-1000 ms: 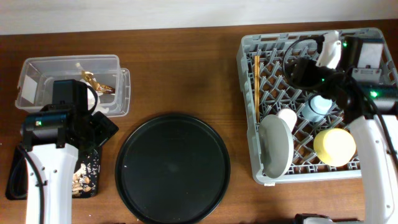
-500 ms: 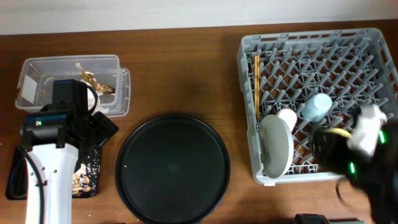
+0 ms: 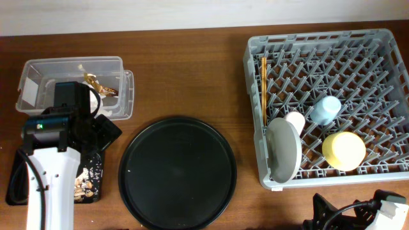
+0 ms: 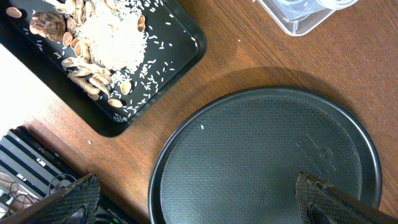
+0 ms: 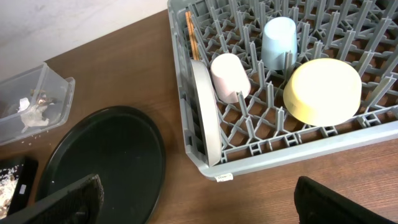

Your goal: Sort waste into correct bins and load items into the dishwasher rack

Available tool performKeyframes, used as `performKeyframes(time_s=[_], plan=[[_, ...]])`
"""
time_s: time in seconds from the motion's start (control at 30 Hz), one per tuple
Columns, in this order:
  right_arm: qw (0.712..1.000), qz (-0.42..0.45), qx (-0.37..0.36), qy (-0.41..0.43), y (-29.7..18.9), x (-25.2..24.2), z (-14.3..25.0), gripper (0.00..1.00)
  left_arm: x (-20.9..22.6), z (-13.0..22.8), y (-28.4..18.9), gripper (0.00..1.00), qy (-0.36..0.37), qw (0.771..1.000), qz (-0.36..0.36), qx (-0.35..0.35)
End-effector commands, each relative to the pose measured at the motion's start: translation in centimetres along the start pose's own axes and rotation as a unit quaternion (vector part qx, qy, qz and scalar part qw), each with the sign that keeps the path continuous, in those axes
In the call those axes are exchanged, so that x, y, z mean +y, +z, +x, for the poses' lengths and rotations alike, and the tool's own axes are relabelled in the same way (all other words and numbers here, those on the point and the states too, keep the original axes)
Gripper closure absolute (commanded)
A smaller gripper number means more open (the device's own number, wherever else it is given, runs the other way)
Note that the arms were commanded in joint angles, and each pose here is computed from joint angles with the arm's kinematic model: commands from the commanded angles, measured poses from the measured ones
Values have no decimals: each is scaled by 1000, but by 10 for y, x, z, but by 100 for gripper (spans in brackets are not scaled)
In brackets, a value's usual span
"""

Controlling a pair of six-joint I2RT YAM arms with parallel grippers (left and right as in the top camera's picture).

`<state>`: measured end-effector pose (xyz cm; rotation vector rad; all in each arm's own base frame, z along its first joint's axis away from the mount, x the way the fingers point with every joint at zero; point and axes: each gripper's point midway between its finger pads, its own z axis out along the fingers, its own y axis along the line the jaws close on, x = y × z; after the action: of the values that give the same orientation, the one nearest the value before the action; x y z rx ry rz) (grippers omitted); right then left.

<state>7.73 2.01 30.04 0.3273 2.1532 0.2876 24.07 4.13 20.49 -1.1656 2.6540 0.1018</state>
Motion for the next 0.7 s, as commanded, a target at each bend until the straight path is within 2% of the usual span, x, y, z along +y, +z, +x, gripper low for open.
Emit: performKeyframes(time_s=[0.0,0.43,0.57,0.67], plan=[[1000,5,1,-2,0,-2,1,1,1,-2,-4,1,-4,1000,4,-7],[1000,17,3,-2,3,-7,3,1,1,-2,-4,1,-4,1000,4,-7],[999,28,37,-14,30,-16,17,1,1,-2,-4,1,-4,1000,4,-7],[1000,0,-3,-21,56,-12,8,1,1,-2,-4,1,-4,1000,4,-7]])
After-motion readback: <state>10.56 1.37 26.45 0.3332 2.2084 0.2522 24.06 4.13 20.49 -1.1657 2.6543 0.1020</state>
